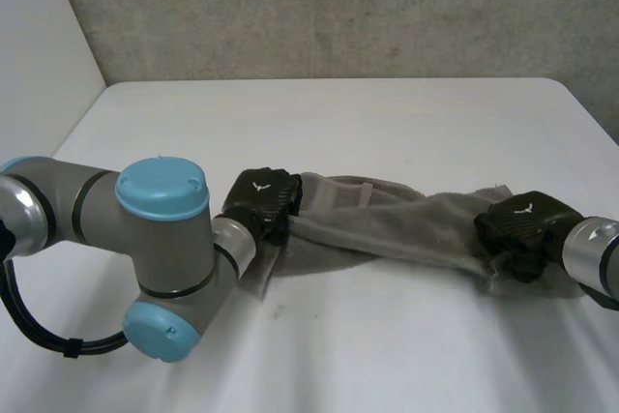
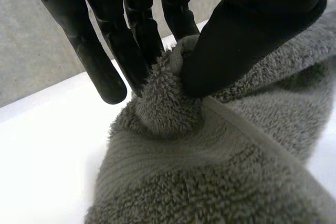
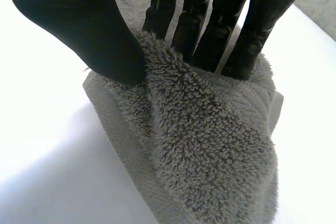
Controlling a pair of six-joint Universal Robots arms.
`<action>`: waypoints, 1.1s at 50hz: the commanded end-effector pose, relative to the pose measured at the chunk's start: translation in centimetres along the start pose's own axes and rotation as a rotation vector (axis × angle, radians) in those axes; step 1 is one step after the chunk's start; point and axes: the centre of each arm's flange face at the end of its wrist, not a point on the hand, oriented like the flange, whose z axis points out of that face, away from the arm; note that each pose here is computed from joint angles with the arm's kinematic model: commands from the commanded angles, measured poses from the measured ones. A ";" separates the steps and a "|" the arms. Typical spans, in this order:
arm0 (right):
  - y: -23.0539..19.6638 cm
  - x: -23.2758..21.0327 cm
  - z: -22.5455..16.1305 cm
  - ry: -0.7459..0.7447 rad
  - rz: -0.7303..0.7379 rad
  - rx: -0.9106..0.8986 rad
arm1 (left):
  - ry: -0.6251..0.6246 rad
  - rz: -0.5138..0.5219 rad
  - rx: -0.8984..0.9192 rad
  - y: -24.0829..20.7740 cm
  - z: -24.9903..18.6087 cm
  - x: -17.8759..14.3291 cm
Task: Fold the towel.
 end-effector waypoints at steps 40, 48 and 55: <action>-4.3 1.5 3.7 0.045 -0.004 0.394 | -0.196 0.117 0.144 -1.0 -3.5 -10.4; 0.1 0.6 4.1 -0.058 -0.094 0.155 | -0.148 0.204 0.027 0.9 -4.6 -8.8; 0.2 1.7 4.4 -0.027 0.106 0.174 | -0.157 0.218 0.089 -1.1 -5.1 -8.6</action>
